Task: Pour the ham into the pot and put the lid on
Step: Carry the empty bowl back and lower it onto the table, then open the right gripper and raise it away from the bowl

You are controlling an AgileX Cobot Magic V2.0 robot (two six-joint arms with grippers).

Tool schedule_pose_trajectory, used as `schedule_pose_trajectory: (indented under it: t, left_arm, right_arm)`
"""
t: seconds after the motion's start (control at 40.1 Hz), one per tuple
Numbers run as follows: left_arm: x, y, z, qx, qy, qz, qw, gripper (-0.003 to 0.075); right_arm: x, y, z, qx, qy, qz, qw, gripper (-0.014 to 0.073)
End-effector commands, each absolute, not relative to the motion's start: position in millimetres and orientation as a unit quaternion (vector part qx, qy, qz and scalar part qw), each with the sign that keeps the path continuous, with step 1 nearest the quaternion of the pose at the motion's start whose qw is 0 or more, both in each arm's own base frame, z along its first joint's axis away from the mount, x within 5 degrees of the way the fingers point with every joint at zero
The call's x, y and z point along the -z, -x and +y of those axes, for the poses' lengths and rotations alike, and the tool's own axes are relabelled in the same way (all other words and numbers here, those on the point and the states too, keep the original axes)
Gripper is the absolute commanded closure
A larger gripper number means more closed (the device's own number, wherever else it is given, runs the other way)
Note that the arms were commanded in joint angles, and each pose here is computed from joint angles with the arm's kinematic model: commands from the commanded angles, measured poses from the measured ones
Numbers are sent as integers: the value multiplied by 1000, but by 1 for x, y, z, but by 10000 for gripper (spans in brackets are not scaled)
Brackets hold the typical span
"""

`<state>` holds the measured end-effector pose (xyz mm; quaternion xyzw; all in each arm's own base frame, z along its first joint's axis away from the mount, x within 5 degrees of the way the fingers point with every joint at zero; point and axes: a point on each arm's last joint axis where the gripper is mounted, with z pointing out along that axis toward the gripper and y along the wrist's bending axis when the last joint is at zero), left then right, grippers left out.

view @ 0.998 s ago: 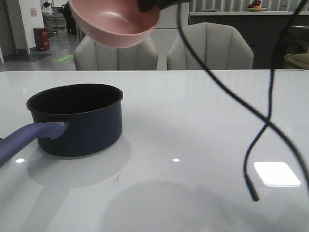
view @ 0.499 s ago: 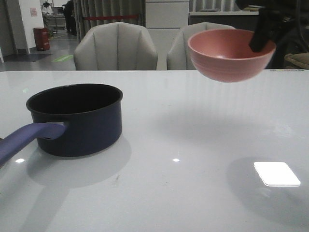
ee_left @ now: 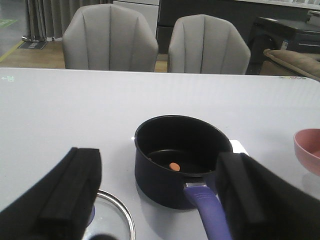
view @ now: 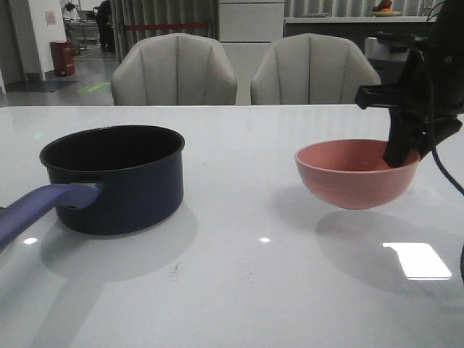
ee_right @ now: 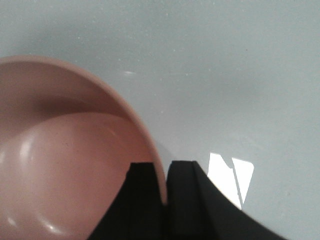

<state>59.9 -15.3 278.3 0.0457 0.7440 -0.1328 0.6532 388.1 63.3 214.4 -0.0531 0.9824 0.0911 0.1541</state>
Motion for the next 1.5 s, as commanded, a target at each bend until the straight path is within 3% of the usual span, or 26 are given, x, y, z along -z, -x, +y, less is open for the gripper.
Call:
schedule_pose_trajectory:
  t: [0.0,0.3,0.424,0.699,0.973,1.248,1.473]
  left_arm:
    - [-294,-60,-16,146,-48,710,687,211]
    - [-294,-60,-16,146,-48,710,687,211]
    - [-294,-60,-16,146,-48,710,687,211]
    - [-294,-60,-16,146,-48,710,687,211]
    - [-294,-60,-16,146,-48,710,687,211]
    - [-294,-60,-16,146,-48,710,687,211]
    - [-292,-60,-16,145,-48,714,684,211]
  right_arm:
    - [-240,-393,61,-95,49,973,206,431]
    - [-238,-395,60,-84,55,973,210,183]
    - [-253,-390,58,-75,68,969,226,182]
    - [-329,-342,53,-71,105,937,326,182]
    - [-378,-255,41,-80,81,862,494,182]
    - [-366,-170,30,-77,61,768,633,182]
    - [-329,-123,28,-93,69,720,684,182]
